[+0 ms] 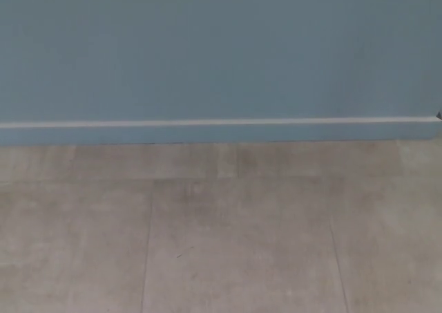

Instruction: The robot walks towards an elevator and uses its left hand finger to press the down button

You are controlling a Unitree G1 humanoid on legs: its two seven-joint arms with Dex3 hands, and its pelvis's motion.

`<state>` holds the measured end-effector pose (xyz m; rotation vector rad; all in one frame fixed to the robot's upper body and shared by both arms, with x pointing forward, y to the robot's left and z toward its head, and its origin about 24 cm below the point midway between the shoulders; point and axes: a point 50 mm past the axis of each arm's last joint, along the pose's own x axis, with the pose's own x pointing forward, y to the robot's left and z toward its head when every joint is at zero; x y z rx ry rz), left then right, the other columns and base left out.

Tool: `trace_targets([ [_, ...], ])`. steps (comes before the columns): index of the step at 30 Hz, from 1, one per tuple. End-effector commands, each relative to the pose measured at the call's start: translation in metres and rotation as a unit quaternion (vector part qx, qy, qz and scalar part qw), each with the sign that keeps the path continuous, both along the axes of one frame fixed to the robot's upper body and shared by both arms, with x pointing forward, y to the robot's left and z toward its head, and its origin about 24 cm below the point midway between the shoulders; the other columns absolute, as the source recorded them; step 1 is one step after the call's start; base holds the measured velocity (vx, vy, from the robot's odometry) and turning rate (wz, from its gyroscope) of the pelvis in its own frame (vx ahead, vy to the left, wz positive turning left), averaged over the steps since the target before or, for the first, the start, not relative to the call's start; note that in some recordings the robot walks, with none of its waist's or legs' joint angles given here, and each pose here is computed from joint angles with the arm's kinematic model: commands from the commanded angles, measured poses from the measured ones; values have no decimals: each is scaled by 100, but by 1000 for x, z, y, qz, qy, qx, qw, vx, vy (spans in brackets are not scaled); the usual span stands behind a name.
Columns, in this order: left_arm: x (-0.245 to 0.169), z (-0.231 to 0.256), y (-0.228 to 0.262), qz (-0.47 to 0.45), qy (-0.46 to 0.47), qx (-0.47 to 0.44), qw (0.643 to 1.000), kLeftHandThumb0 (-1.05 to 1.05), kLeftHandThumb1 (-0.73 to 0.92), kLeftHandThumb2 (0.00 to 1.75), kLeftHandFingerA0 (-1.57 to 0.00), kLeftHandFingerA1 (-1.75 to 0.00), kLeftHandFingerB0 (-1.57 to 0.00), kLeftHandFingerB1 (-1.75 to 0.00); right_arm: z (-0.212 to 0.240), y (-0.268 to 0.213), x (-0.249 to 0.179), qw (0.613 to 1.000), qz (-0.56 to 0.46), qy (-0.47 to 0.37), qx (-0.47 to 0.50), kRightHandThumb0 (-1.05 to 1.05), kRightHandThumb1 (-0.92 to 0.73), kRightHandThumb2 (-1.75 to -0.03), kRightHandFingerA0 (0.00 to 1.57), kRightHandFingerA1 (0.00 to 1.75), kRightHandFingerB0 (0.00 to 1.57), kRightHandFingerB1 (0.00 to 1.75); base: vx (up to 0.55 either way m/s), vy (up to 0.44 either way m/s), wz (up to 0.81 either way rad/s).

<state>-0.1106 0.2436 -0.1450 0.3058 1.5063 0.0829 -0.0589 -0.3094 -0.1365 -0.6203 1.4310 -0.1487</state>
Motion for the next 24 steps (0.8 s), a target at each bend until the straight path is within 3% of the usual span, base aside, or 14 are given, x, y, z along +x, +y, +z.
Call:
trace_targets([
  [1,9,3,5,-21,-60,15,998,-35,66,60,-66,-64,-58,-43,9,-9,5,997,43,-54,-37,-36,-55,-57,63,54,51,37,0,0,0],
  [24,9,3,2,-25,-73,14,997,-37,67,60,-66,-73,-60,-45,9,-11,8,997,30,-59,-30,-39,-57,-57,77,62,51,37,0,0,0],
])
